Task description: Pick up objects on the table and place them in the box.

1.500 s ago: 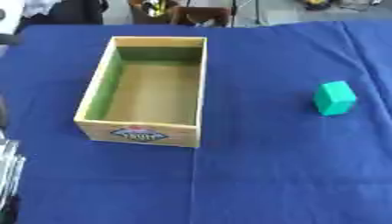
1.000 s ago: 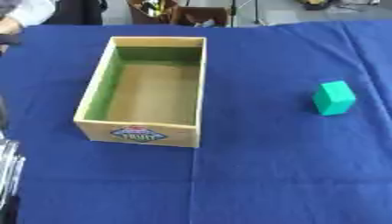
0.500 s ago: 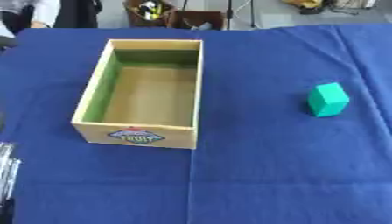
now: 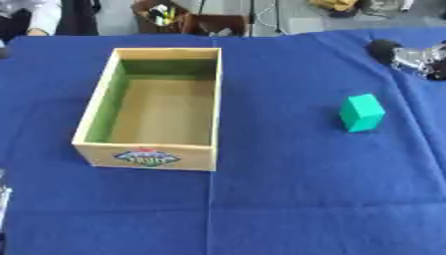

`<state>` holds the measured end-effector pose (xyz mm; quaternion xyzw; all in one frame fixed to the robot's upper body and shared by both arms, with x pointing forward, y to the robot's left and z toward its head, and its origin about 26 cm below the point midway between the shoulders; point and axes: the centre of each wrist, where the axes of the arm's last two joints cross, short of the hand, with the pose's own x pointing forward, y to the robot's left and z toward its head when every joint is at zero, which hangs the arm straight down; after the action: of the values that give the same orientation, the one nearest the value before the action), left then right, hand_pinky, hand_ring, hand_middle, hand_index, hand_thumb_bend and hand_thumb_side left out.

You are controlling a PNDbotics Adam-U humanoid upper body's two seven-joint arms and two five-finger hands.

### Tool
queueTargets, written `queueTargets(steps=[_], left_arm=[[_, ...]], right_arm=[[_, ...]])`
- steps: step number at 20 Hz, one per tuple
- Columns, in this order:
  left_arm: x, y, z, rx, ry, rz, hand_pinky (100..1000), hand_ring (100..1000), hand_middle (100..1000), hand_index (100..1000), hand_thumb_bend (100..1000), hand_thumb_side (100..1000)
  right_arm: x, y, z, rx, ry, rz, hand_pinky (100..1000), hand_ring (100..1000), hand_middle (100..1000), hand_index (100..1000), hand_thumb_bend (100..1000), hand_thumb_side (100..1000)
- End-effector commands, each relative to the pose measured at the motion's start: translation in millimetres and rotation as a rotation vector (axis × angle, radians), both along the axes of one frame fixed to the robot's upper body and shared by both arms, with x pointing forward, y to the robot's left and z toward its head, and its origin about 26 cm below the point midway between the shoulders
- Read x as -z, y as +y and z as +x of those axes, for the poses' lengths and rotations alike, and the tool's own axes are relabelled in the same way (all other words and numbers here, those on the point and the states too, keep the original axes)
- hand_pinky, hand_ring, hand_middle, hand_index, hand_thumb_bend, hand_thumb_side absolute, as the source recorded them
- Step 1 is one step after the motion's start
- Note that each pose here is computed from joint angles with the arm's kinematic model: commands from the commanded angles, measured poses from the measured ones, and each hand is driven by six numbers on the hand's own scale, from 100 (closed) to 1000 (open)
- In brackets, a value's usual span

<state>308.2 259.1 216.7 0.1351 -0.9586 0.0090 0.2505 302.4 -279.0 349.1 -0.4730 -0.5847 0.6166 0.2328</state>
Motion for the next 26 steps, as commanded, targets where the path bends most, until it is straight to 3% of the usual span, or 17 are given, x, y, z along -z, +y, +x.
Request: queueTargets(steps=[1,9,15,19,26], left_arm=[[-7.2,1,-2.9,0.009,-0.023,0.02,546,716,879,843,100,974],[-6.7,1,-2.9,0.01,-0.019,0.02,546,716,880,843,100,975],[-6.6,0,-2.8,0.017,-0.016,0.021,545,717,881,843,100,976],[-6.7,0,-2.8,0.018,-0.016,0.021,544,716,882,843,100,975],[-6.7,-2,-2.6,0.025,-0.014,0.02,543,717,883,842,100,976]], right_arm=[[-9.2,-5,4.4,0.04,0.044,-0.06,881,952,896,954,462,1000],[-6.9,-12,20.4,0.087,0.212,-0.108,891,959,902,964,522,788],[0.6,-15,34.1,0.114,0.35,-0.145,897,968,925,977,508,610],[11.1,-17,43.2,0.147,0.43,-0.174,904,972,936,1000,463,564],[25.5,-21,60.1,0.191,0.48,-0.185,899,964,933,1000,417,524]])
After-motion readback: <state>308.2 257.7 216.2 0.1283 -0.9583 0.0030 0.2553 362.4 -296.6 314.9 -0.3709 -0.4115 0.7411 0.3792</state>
